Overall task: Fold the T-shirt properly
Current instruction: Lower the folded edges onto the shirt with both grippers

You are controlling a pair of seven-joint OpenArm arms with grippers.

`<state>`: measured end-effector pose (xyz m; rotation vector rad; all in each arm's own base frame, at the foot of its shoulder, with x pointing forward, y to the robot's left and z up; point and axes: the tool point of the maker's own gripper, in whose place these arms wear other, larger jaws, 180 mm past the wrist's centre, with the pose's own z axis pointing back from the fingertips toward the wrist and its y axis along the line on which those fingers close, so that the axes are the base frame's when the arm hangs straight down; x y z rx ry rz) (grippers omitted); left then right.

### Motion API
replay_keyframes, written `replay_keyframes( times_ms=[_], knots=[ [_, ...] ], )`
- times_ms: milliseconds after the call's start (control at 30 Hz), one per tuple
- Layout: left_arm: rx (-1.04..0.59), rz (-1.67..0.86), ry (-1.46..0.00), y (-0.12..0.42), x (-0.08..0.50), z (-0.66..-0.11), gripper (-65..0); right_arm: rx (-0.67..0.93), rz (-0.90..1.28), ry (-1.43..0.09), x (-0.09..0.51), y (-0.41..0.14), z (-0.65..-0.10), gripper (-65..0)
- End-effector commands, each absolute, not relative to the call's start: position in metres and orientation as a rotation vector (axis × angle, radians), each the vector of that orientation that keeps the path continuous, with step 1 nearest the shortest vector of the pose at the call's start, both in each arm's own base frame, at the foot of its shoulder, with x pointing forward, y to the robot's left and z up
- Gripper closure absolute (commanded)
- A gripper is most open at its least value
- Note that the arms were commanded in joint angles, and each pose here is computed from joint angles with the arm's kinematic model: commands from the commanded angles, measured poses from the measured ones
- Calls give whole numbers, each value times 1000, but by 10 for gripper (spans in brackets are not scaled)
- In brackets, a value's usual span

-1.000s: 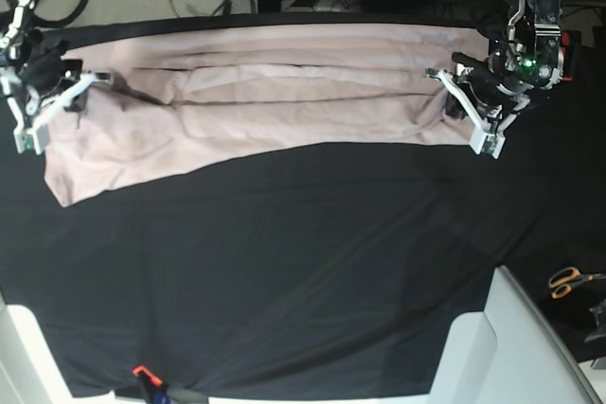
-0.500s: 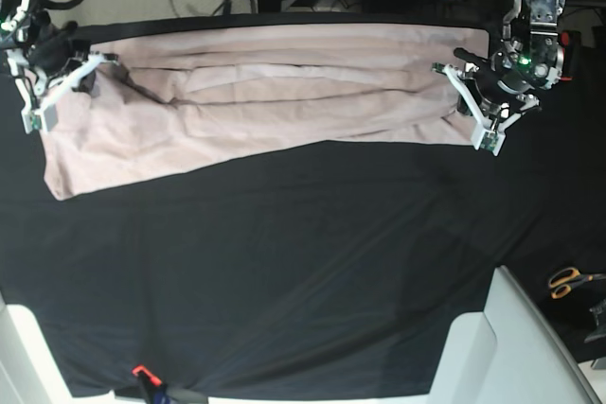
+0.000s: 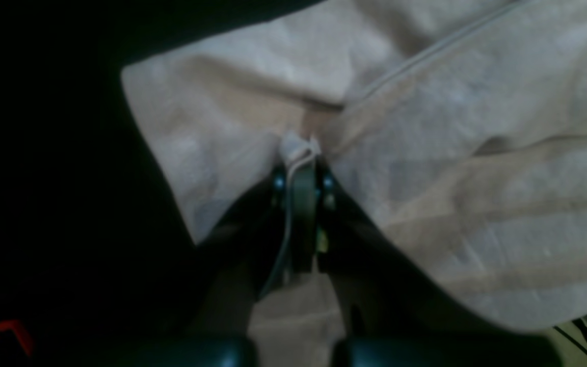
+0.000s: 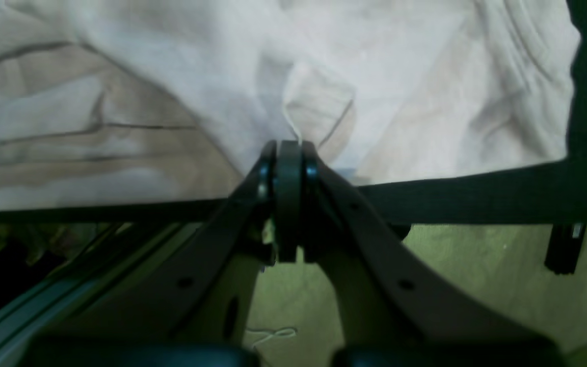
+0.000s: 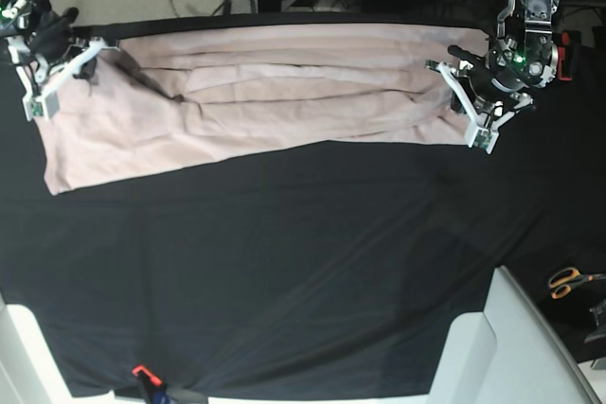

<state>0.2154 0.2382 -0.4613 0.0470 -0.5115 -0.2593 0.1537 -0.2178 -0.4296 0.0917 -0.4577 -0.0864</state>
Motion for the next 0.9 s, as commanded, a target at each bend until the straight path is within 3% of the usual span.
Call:
replay_keyframes(
  times_ms=[0, 867],
  knots=[
    [59, -262, -547, 243, 224, -452, 0, 80, -80, -482, 156, -222, -424, 0],
    [62, -259, -550, 244, 224, -451, 0, 126, -41, -531, 222, -209, -424, -3]
  ],
)
